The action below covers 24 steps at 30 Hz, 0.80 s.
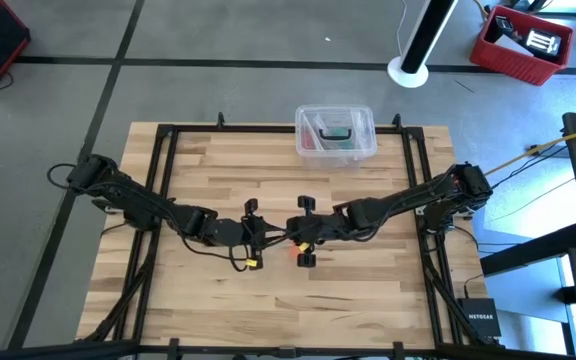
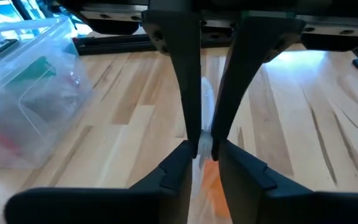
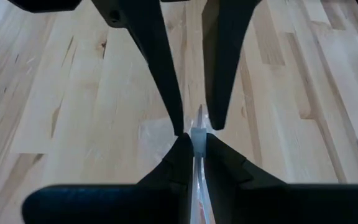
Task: Roll bandage
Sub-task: Close the zip bag
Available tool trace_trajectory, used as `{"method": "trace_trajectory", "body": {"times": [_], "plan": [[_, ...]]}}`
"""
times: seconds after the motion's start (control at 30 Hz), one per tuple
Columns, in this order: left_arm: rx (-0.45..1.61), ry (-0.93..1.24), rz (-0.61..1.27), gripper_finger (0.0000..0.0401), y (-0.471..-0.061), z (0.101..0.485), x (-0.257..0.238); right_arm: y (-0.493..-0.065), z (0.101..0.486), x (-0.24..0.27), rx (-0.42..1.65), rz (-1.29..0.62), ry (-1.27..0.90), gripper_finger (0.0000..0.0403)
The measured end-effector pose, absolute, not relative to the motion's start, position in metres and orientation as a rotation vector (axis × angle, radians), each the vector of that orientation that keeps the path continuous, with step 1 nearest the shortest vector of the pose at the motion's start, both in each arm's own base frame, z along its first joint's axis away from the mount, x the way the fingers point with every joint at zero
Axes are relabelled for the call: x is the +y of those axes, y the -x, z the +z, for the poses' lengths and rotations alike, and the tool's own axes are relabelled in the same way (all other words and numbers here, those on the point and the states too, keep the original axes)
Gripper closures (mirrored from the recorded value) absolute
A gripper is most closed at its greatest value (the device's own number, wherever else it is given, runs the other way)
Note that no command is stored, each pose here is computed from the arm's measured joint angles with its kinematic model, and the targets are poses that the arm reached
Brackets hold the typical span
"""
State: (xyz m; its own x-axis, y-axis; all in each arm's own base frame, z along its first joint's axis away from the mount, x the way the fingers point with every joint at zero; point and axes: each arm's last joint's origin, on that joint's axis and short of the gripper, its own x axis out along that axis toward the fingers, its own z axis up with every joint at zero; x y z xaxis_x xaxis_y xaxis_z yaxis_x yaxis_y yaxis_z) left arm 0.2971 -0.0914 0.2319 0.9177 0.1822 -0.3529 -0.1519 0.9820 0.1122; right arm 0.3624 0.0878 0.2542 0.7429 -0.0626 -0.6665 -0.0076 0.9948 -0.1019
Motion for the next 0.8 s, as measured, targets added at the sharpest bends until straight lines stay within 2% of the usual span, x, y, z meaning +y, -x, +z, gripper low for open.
{"method": "trace_trajectory", "body": {"times": [0.23,0.63,0.8], "plan": [[0.400,-0.088,0.186,0.0395,-0.297,0.229,-0.087,-0.362,0.254,0.088,0.736,-0.032,0.102,0.0370],[0.370,-0.126,0.207,0.0401,-0.295,0.237,-0.084,-0.360,0.254,0.086,0.762,-0.043,0.110,0.0370],[0.349,-0.126,0.244,0.0400,-0.283,0.254,-0.080,-0.349,0.245,0.084,0.895,-0.033,0.140,0.0370]]}}
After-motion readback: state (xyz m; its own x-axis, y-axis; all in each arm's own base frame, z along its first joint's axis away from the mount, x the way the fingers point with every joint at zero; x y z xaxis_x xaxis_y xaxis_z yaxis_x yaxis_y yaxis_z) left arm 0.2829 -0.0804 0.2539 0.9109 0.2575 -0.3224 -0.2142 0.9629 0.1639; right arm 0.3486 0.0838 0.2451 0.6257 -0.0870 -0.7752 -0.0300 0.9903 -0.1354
